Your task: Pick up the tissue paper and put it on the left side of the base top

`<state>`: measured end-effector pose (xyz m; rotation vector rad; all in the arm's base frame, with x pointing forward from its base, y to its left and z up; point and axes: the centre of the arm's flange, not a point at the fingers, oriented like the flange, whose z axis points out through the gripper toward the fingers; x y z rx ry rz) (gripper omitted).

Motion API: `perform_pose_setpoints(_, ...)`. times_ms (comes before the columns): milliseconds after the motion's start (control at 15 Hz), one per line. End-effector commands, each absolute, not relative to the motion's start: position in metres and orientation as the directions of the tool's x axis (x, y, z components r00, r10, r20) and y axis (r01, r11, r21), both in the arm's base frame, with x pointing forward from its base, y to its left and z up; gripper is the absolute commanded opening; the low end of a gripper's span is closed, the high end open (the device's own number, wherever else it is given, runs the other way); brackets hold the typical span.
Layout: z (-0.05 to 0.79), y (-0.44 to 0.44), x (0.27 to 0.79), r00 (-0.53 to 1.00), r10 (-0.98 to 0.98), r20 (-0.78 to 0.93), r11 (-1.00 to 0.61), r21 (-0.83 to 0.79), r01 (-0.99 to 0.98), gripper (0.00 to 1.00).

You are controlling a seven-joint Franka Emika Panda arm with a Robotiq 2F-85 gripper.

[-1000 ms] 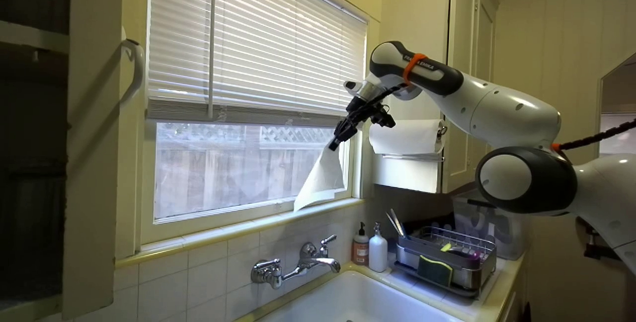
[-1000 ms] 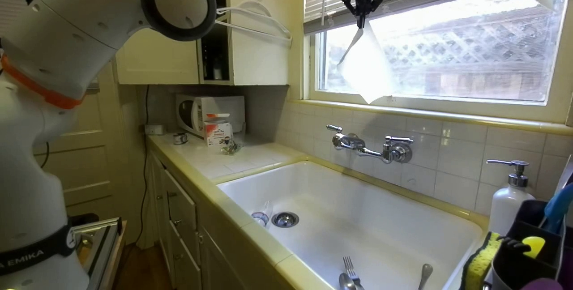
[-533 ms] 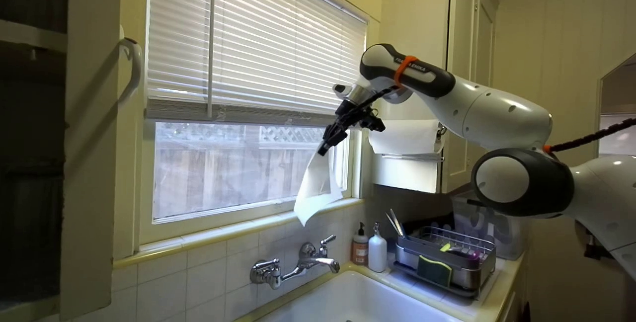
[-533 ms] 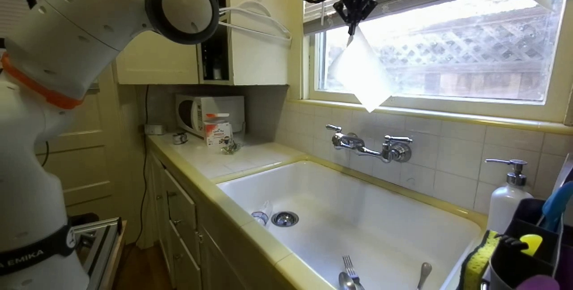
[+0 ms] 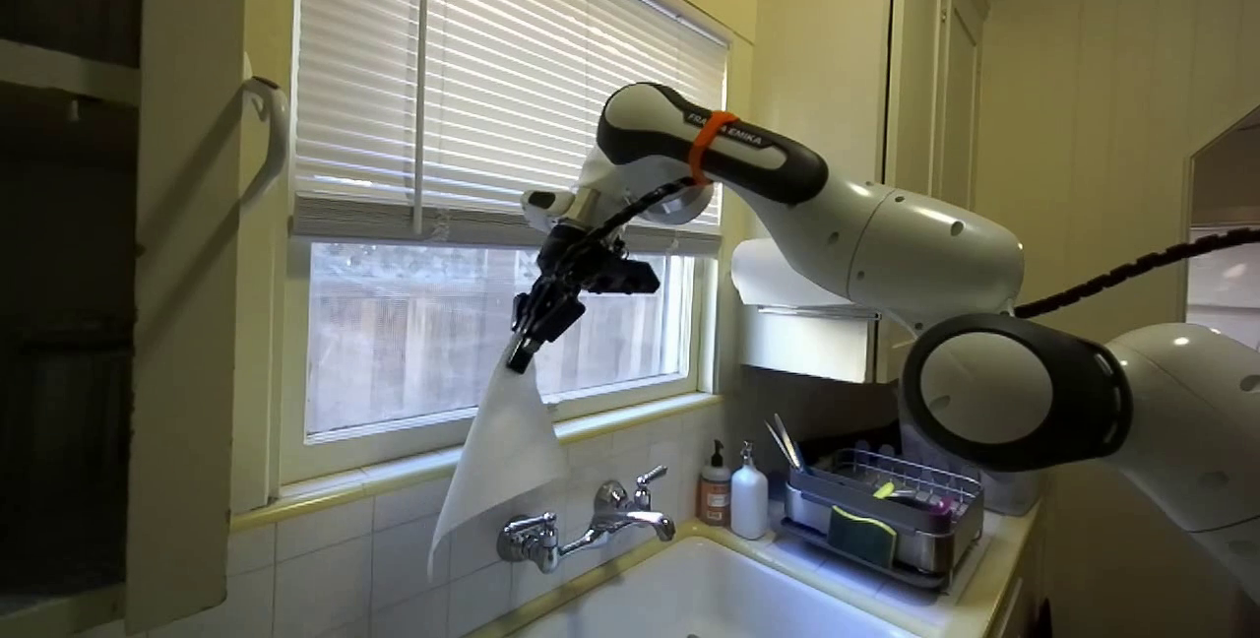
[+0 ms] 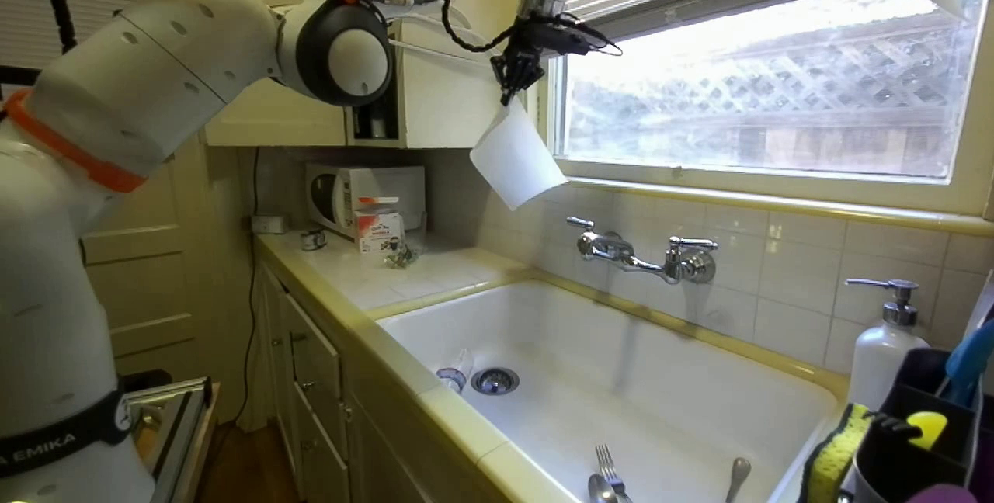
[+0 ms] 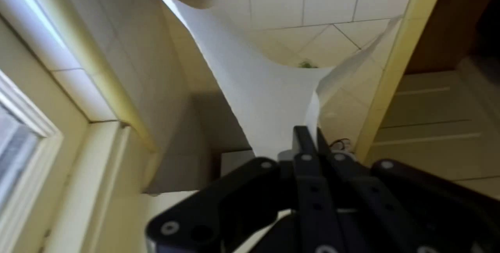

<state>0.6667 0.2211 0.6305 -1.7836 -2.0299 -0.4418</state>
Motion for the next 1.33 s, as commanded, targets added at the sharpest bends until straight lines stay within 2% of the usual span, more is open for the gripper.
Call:
perform_pose_setpoints(0,0.606,0.270,0.683,-0.216,0.853,0.476,0.299,-0.106,0.948,0.00)
perform_pose_setpoints(333,0.548,0.334,0.711,-0.250,0.879,0.406,0.327,-0.131,0.936,0.00)
perform_pose_setpoints(467,0.549,0.329,0.702,-0.319,0.871,0.375,0.390,-0.132,0.911,0.00)
perform_pose_setpoints(533,0.520,0.320,0.661,-0.262,0.874,0.410,0.346,-0.146,0.927,0.01)
perform_pose_setpoints(867,0.527,0.316,0.660,-0.298,0.868,0.397,0.371,-0.122,0.921,0.00)
perform_pose_setpoints(1267,0.463,0.380,0.687,-0.223,0.871,0.439,0.245,0.006,0.969,0.00)
